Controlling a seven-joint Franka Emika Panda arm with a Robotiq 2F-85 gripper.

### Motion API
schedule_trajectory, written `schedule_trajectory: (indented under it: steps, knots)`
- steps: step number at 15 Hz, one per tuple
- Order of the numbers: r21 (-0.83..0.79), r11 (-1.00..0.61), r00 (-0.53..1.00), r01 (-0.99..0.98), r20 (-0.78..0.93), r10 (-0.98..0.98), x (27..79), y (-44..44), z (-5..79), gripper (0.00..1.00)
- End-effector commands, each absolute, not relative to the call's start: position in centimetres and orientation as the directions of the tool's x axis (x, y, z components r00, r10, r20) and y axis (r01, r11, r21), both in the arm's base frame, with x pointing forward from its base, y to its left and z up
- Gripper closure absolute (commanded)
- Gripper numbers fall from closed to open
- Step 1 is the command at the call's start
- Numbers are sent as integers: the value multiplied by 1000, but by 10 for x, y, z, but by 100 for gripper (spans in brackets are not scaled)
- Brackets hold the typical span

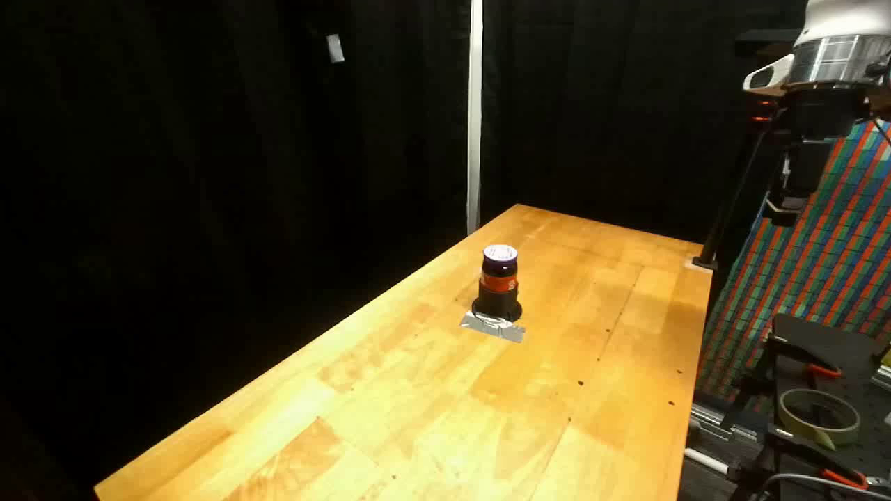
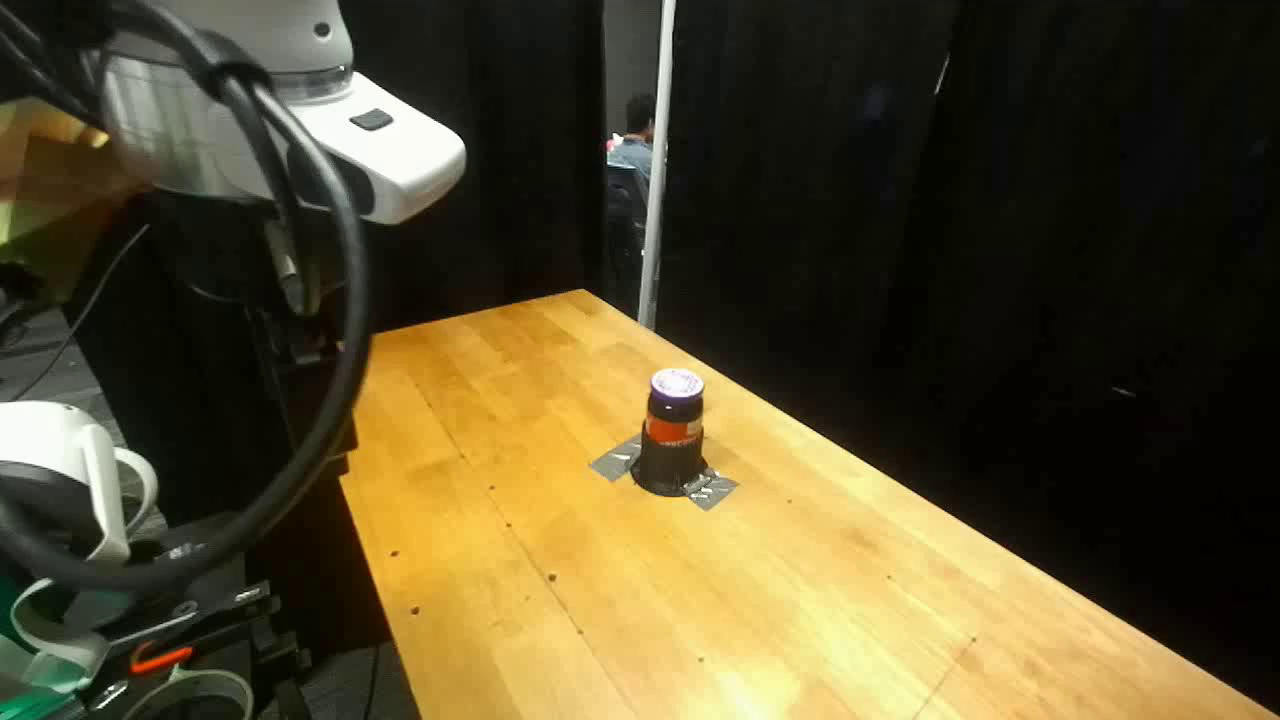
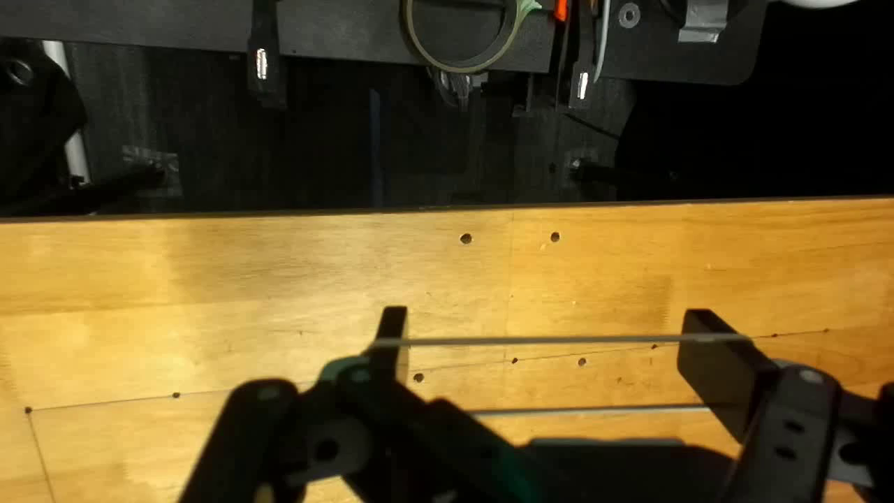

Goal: Put the rubber band on the jar.

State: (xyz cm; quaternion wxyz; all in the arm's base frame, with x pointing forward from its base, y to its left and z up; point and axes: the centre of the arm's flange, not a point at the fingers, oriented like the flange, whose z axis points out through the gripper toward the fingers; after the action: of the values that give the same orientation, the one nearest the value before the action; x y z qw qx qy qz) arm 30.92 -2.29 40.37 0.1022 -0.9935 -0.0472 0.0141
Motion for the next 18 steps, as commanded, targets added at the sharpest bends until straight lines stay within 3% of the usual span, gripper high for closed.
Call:
schedule_trajectory:
  steps: [1, 7, 18]
  knots:
    - [-204, -975, 995, 91, -18, 97, 309, -23, 404, 0]
    - [-201, -974, 994, 103, -22, 109, 315, -22, 405, 0]
    - [-141, -966, 966, 215, -114, 231, 503, -7, 399, 0]
